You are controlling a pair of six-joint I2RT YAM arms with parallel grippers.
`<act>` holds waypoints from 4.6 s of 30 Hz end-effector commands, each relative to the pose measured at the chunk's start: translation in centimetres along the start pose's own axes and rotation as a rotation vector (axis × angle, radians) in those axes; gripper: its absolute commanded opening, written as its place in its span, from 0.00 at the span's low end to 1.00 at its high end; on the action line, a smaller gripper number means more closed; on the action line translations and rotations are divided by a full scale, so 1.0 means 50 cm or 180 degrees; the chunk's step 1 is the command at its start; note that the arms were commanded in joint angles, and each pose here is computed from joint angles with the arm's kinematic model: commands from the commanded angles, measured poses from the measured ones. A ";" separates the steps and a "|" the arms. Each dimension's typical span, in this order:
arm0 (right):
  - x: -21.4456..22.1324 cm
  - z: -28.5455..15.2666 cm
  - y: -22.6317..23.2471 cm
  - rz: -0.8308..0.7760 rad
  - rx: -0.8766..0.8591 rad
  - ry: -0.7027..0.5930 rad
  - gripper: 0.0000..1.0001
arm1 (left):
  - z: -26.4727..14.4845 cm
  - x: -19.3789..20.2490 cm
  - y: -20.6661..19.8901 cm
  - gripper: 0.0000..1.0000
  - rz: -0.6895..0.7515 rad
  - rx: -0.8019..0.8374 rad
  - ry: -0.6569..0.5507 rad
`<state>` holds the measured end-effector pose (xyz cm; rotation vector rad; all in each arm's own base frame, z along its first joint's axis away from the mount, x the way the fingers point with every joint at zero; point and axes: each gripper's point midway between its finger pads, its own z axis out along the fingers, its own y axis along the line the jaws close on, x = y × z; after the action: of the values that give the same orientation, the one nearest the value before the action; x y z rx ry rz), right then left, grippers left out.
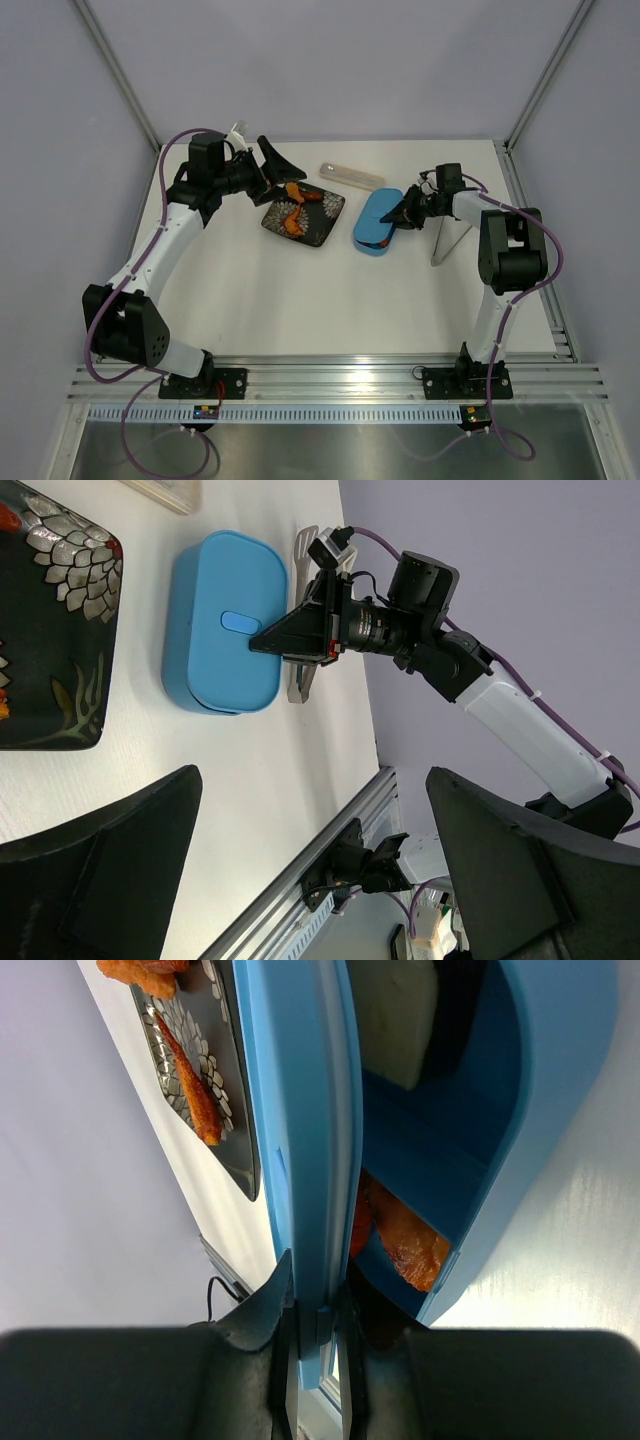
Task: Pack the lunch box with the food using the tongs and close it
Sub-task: Close the box lid on the packing box.
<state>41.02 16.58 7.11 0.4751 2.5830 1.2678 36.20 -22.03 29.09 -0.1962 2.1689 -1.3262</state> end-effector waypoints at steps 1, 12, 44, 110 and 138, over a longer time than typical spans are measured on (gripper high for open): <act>0.012 -0.012 -0.012 0.0032 0.0157 -0.0005 0.16 | -0.006 -0.006 -0.012 0.99 0.0079 0.0063 -0.0062; 0.015 -0.027 -0.023 -0.0001 0.0348 -0.0035 0.54 | -0.008 -0.003 -0.017 0.99 0.0071 0.0101 -0.0063; 0.014 -0.158 -0.014 -0.0211 0.1268 -0.0334 0.84 | -0.020 0.018 -0.008 0.99 0.0044 0.0104 -0.0084; -0.015 -0.038 -0.051 -0.1751 0.2585 -0.0246 0.79 | -0.003 0.013 0.007 0.99 -0.0030 0.0039 -0.0040; -0.022 -0.020 -0.043 -0.1575 0.2533 -0.0296 0.78 | 0.002 0.013 0.017 0.99 -0.0031 0.0002 -0.0021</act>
<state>41.86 14.07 6.20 -0.0091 2.7597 0.0375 35.33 -21.80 26.68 -0.2571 2.2138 -1.3293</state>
